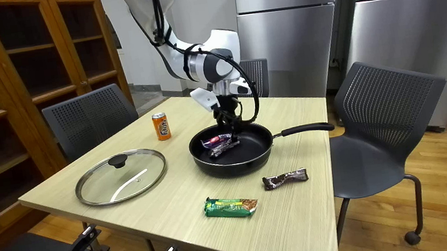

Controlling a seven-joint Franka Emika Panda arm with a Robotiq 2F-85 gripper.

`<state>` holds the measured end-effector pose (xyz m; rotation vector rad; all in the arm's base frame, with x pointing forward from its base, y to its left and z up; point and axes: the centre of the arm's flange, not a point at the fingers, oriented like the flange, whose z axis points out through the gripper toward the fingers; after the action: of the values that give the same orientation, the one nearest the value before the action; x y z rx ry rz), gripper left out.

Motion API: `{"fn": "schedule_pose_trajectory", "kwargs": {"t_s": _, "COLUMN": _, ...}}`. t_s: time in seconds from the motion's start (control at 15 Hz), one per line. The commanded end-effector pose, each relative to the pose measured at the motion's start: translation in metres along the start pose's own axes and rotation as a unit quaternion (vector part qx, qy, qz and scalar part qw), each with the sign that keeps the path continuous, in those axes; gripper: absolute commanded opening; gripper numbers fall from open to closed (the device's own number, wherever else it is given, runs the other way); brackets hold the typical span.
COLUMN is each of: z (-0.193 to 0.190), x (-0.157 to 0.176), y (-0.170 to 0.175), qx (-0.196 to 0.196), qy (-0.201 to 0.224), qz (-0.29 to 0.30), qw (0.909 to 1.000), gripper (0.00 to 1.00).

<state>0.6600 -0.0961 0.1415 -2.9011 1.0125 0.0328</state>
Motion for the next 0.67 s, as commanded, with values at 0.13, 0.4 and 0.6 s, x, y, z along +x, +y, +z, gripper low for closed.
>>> {"fn": "schedule_pose_trajectory", "kwargs": {"t_s": 0.13, "z": -0.035, "x": -0.019, "y": 0.019, "qx": 0.006, "qy": -0.003, "qz": 0.008, "qw": 0.9999, "gripper": 1.0}}
{"fn": "schedule_pose_trajectory", "kwargs": {"t_s": 0.4, "z": -0.051, "x": -0.035, "y": 0.034, "qx": -0.001, "qy": 0.0, "qz": 0.005, "qw": 1.0, "gripper": 1.0}}
{"fn": "schedule_pose_trajectory", "kwargs": {"t_s": 0.6, "z": -0.061, "x": -0.049, "y": 0.048, "qx": -0.002, "qy": 0.002, "qz": 0.008, "qw": 1.0, "gripper": 1.0}}
